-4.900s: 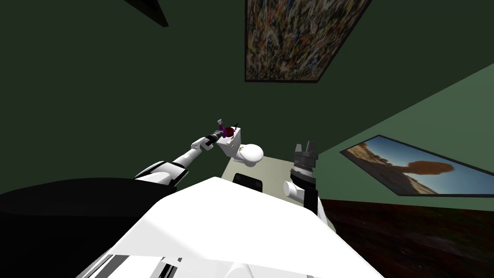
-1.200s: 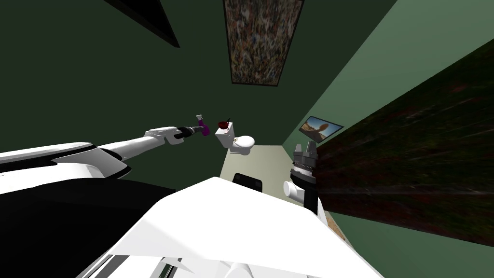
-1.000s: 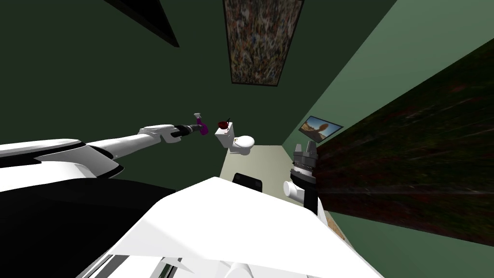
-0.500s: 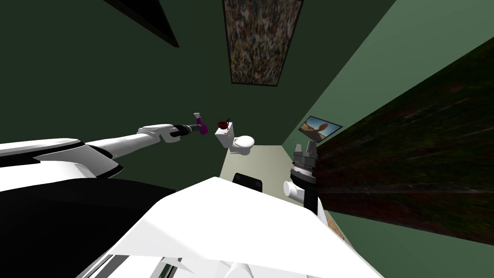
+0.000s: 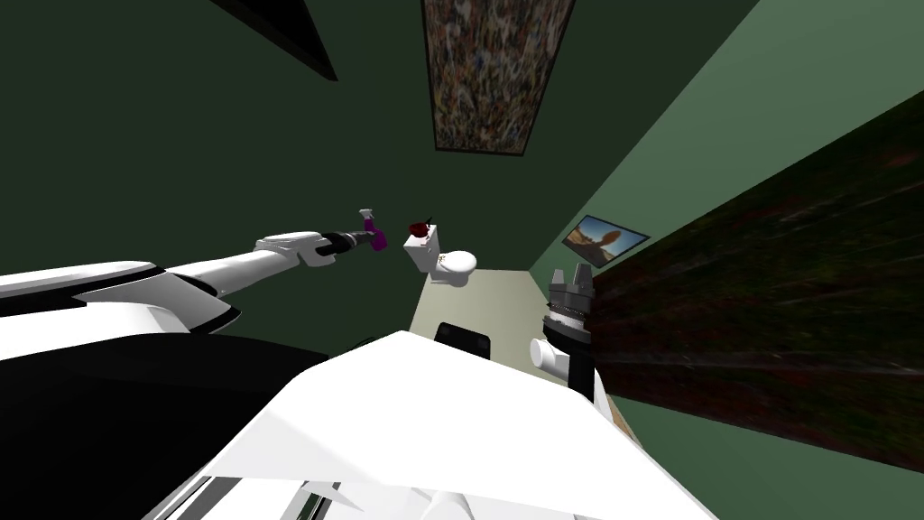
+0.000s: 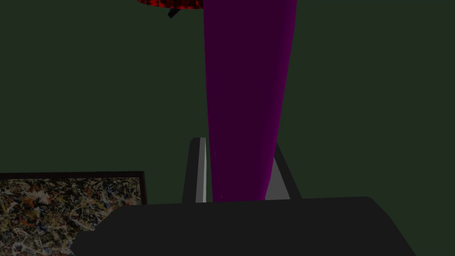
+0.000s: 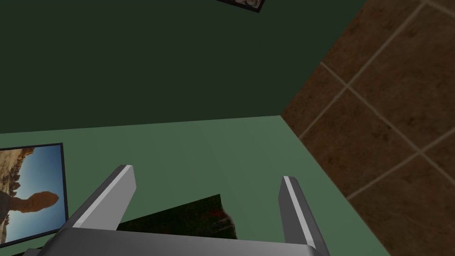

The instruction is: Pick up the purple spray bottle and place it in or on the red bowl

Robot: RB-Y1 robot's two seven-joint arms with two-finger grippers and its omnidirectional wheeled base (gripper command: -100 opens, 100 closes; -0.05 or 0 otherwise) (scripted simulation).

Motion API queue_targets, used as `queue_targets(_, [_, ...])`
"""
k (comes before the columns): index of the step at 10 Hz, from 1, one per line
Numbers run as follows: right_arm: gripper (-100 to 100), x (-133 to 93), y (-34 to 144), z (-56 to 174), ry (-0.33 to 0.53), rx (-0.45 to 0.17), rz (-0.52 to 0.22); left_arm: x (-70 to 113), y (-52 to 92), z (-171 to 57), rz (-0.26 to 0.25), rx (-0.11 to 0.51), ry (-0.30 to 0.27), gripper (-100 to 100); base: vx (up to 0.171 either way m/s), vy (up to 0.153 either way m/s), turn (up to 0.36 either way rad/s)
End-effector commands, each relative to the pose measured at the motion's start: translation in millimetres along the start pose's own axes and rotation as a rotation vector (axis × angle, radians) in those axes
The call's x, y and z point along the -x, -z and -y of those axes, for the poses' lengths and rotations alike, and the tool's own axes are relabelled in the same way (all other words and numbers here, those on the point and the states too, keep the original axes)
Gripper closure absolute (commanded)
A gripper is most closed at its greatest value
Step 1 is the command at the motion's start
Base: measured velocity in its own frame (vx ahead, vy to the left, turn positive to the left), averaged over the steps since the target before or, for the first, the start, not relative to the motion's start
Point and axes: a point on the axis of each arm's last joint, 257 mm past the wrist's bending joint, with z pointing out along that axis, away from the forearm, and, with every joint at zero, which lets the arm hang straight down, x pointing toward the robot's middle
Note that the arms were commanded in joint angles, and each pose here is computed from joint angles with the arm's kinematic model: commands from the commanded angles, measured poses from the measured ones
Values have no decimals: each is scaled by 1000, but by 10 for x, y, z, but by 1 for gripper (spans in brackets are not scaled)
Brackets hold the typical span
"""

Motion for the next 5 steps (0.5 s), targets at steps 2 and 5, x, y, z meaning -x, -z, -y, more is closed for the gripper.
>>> queue_targets(2, [0,0,0,0,0,0,0,65,11,-123,19,14,-19,100,-79,-211,136])
queue_targets(5, [0,0,1,0,0,0,0,101,33,-222,36,13,-29,100,50,-176,78])
